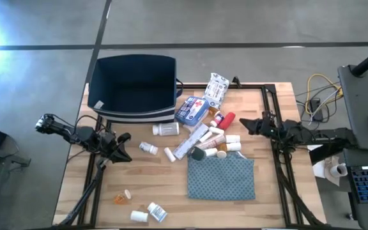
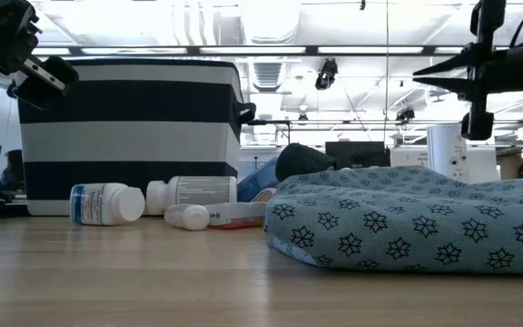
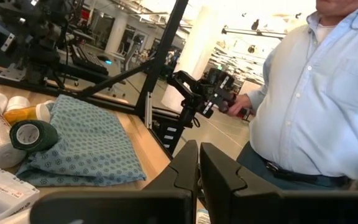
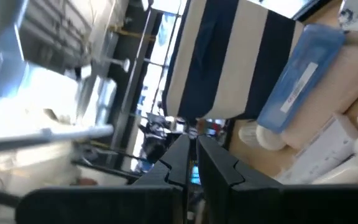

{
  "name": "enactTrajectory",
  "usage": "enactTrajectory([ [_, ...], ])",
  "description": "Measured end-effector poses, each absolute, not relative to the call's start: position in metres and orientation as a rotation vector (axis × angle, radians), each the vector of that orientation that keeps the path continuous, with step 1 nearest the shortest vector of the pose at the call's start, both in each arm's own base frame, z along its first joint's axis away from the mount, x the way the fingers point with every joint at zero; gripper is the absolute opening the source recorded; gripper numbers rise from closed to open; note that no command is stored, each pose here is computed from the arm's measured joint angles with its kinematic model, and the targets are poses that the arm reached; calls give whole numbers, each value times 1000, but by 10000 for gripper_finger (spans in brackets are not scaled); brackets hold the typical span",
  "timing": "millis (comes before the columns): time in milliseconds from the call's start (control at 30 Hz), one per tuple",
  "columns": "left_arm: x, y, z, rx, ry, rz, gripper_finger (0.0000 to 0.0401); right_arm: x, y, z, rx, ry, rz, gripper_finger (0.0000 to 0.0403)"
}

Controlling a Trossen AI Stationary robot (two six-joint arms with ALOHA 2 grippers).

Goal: Pick & place medical supplies in basket/bin
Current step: Put the blue first aid box into the blue bin

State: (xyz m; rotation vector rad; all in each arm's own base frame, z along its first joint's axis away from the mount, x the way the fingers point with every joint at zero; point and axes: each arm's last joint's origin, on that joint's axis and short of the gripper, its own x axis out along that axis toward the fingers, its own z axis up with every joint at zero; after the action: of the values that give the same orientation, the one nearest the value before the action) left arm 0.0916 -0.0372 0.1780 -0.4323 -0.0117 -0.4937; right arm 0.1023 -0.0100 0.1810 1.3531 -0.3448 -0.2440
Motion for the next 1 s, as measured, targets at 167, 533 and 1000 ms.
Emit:
enactTrajectory([
  [167,92,-37,178,-432,-12,-494,0,105,-9,182,1443,-348,-212,22],
  [533,92,-37,178,-432,-12,-494,0,117,-9,182,1533,-325,-225,24],
  [1000,92,-37,178,-433,-12,-494,0,177,-14,237,1134,72,-616,50],
])
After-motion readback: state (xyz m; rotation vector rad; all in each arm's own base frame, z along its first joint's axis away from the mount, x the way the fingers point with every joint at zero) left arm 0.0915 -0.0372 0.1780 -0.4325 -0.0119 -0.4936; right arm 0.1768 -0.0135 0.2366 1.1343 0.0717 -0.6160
